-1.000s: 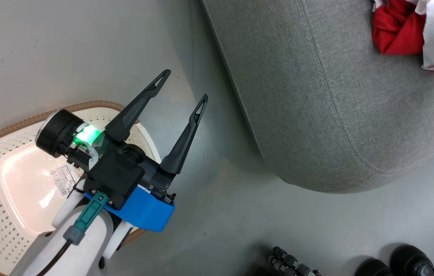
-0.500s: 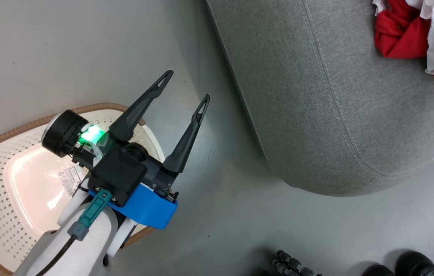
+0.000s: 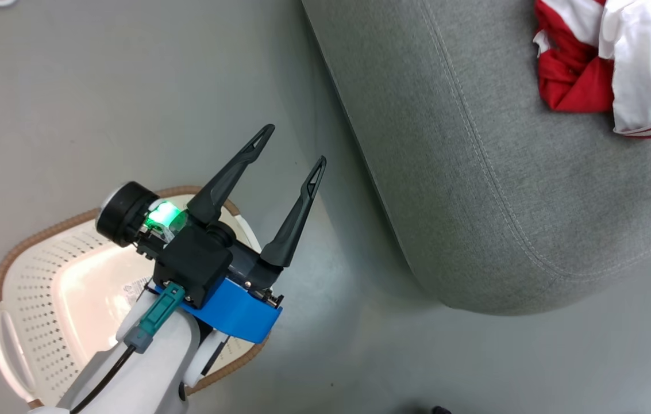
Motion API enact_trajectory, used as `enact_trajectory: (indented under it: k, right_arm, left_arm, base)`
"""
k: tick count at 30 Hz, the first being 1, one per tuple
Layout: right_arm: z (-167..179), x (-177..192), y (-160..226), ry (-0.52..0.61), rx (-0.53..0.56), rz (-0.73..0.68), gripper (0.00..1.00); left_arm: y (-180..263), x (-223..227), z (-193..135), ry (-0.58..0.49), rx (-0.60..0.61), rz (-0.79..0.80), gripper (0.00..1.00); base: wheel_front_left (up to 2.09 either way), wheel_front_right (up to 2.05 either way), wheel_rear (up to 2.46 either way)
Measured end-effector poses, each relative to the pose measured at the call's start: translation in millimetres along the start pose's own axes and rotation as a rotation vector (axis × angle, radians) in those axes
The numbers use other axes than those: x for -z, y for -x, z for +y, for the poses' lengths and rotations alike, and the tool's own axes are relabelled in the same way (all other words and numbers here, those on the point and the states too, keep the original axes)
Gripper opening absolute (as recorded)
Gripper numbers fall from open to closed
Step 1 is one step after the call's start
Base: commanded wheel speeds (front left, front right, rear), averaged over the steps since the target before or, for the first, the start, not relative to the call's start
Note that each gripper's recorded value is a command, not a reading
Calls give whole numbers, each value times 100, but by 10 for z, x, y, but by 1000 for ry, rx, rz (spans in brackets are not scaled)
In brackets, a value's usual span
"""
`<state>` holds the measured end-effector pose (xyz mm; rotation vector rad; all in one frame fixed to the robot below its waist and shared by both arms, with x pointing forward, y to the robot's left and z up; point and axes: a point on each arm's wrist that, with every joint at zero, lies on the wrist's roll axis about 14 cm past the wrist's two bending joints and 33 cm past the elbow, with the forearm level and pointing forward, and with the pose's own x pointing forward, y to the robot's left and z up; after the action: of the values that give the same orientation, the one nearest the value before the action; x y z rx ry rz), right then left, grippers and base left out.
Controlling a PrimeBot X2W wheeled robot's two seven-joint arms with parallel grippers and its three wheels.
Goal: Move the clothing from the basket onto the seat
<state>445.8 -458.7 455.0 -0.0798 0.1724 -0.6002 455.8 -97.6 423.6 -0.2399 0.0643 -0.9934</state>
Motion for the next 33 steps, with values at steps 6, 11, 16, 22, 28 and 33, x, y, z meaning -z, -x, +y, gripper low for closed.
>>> enact_trajectory:
  k: [6,11,16,22,28,33]
  right_arm:
    - [-79,-100,161,-23,2,-30,100]
    - [-128,-157,320,-44,-2,-52,100]
    - [-145,-123,497,-76,-10,-48,100]
    - [-140,-82,668,-114,-24,-36,100]
    - [-39,-174,789,-133,-68,-76,100]
    - [93,-266,902,-149,-118,-115,100]
  left_arm:
    - [81,-105,-71,2,-28,-10,100]
    - [182,-175,-109,1,-67,-10,100]
    - [300,-255,-142,-4,-110,-12,100]
    - [433,-370,-188,-14,-154,-20,100]
    - [577,-509,-184,-15,-216,-45,100]
    - [782,-597,-108,-12,-300,-63,100]
  base:
    - [0,0,0]
    - [0,0,0]
    - [0,0,0]
    - [0,0,0]
    - [0,0,0]
    - [0,0,0]
